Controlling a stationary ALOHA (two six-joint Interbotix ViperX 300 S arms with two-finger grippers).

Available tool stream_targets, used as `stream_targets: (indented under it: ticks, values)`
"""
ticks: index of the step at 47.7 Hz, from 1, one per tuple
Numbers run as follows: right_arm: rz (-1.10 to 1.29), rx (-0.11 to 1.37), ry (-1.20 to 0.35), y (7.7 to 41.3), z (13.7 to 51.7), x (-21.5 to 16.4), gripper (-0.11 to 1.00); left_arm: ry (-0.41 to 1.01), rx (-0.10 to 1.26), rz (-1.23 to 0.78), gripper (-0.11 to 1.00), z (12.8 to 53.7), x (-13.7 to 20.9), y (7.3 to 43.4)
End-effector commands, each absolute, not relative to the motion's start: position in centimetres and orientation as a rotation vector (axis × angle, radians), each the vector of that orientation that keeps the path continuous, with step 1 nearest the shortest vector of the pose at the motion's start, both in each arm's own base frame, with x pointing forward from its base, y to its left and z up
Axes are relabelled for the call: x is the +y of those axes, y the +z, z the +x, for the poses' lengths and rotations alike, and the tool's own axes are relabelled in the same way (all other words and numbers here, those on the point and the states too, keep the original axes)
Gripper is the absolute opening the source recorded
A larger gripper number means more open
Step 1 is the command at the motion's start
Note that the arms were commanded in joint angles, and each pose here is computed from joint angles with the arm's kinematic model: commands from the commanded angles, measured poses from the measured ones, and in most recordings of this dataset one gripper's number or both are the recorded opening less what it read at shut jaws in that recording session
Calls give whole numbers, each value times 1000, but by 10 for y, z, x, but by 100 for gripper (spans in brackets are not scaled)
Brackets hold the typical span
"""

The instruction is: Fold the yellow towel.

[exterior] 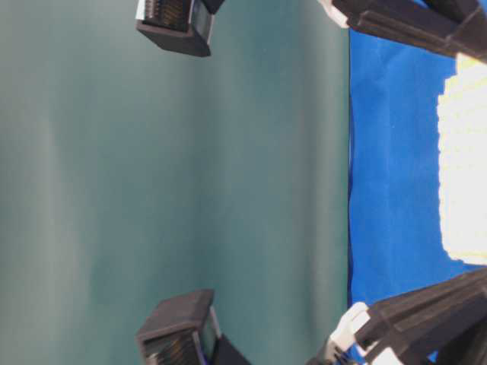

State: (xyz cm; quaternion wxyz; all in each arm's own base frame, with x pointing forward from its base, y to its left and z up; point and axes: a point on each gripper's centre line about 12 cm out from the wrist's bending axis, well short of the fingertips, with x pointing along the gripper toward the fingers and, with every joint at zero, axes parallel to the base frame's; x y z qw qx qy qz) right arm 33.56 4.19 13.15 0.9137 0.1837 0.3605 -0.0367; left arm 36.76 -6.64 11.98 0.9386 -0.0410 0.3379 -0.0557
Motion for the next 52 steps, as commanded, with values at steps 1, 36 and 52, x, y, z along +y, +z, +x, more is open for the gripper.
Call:
stream_targets:
  ticks: [1, 36, 52]
  values:
    - [381, 720, -65, 139, 341, 45, 7, -119, 663, -88, 4, 374, -69, 127]
    - [372, 731, -16, 148, 344, 59, 78, -121, 670, -79, 51, 371, -68, 131]
    - [350, 594, 26, 199, 308, 48, 72, -99, 647, -88, 51, 330, -50, 181]
